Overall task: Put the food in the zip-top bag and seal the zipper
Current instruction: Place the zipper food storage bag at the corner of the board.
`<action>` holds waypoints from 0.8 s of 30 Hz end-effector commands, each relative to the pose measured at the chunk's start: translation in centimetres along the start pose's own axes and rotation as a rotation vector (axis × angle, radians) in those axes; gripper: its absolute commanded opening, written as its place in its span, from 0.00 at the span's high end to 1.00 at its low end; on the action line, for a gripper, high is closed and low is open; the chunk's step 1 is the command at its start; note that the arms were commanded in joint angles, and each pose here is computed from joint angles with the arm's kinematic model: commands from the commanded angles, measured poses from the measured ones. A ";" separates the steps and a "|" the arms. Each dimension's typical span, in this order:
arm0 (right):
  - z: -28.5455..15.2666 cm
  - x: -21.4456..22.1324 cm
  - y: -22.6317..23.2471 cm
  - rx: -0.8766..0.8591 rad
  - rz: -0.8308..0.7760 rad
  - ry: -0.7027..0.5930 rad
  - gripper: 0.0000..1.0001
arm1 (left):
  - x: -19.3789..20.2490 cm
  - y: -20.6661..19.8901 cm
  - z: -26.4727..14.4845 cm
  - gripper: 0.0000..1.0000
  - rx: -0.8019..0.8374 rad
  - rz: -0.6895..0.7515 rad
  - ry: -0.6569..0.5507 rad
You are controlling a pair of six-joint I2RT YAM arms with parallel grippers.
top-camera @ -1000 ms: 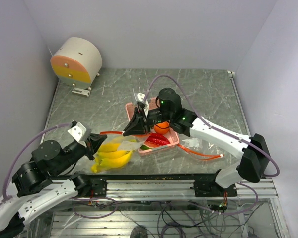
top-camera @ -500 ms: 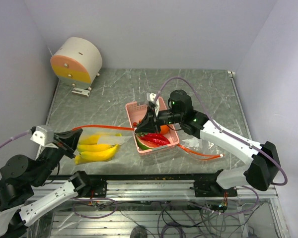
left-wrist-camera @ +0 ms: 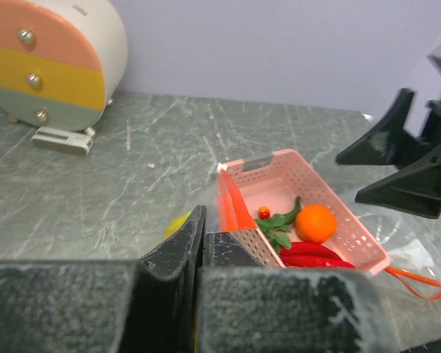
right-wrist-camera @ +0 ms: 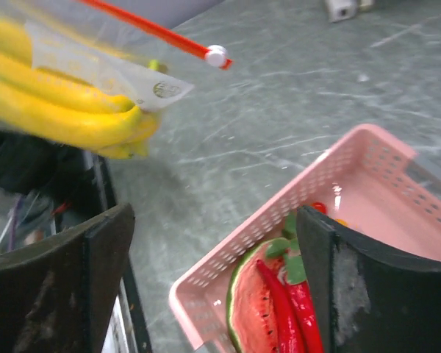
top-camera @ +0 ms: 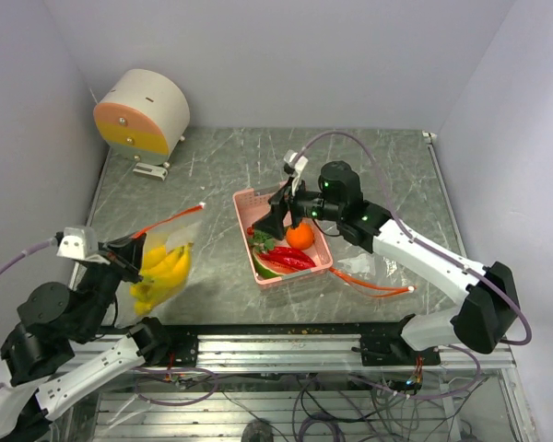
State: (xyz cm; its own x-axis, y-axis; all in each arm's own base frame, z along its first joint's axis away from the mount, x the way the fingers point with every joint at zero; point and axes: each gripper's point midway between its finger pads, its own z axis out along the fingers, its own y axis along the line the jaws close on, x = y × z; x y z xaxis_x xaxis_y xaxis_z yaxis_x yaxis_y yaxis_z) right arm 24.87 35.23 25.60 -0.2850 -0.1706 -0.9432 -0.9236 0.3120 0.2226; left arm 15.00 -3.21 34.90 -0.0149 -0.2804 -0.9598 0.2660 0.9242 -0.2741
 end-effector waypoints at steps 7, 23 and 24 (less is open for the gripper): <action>-8.3 0.2 -13.7 0.954 0.334 -0.058 0.00 | 1.0 4.9 2.8 0.93 -0.505 -0.125 -0.088; -18.5 11.7 -13.1 1.396 0.671 0.235 0.00 | 4.1 1.0 7.2 0.00 -0.414 0.003 0.003; -18.9 12.2 -12.9 1.409 0.686 0.255 0.00 | 4.1 0.5 7.5 0.01 -0.388 0.006 0.010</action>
State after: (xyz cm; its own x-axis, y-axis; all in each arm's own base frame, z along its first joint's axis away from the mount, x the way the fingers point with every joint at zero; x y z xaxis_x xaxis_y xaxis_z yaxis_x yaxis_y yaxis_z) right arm 30.95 14.37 17.07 -0.6602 0.2124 -0.7204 0.1941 0.9748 0.1096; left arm 21.63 -3.40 30.32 0.0007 -0.2836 -0.9590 -0.2339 0.9323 -0.2759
